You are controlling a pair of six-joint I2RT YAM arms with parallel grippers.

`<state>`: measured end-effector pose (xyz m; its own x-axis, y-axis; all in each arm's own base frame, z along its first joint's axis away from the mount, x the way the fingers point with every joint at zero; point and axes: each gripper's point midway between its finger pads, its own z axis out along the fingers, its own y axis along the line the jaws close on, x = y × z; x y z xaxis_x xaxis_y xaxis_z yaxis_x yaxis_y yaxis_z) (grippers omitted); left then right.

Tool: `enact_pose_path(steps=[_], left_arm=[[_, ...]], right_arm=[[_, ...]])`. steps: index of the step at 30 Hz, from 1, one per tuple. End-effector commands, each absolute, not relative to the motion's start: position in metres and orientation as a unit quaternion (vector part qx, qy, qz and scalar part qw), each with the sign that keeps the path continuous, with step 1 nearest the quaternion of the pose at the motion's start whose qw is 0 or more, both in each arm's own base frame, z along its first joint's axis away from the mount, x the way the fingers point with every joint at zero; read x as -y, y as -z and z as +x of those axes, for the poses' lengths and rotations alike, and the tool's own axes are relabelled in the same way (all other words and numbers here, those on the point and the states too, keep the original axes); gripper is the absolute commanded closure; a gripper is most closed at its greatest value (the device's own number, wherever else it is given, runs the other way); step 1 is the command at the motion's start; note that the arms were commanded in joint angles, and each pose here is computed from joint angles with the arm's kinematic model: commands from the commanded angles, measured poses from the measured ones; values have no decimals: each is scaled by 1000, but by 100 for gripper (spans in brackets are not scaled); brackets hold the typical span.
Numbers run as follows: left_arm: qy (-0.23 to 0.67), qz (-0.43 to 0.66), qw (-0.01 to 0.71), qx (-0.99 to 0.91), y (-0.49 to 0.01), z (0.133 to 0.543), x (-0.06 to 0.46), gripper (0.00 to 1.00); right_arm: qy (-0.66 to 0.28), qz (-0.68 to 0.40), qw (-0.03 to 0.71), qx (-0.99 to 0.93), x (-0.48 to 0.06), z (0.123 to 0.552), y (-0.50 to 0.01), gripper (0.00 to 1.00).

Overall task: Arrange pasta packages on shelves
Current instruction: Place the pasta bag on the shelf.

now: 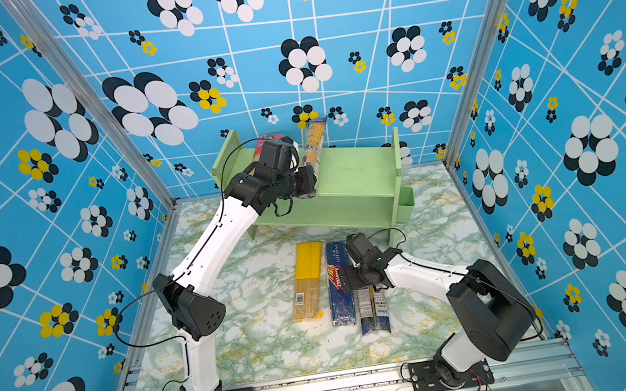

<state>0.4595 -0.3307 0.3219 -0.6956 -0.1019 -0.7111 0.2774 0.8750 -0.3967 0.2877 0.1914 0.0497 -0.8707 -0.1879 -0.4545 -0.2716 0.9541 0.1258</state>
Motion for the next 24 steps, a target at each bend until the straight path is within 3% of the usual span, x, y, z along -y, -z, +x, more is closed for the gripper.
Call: enact_pose_path(steps=[1,6,9,24], left_arm=[[269,58,420,-865,-337,469,343,59],[272,61,418,-865,-334,467,344,58],[269,59,417,-866,-330,466,342,52],[249,47,416,-873,-316,463,332,51]], right_arm=[[-82,-130,196,-969,-189,276,-32,5],[-80,-130,194,-969,-189,277,-30,4],[-80,-130,192,-970,-189,277,-29,4],[-81,-130,190,-970,-189,276,-28,4]])
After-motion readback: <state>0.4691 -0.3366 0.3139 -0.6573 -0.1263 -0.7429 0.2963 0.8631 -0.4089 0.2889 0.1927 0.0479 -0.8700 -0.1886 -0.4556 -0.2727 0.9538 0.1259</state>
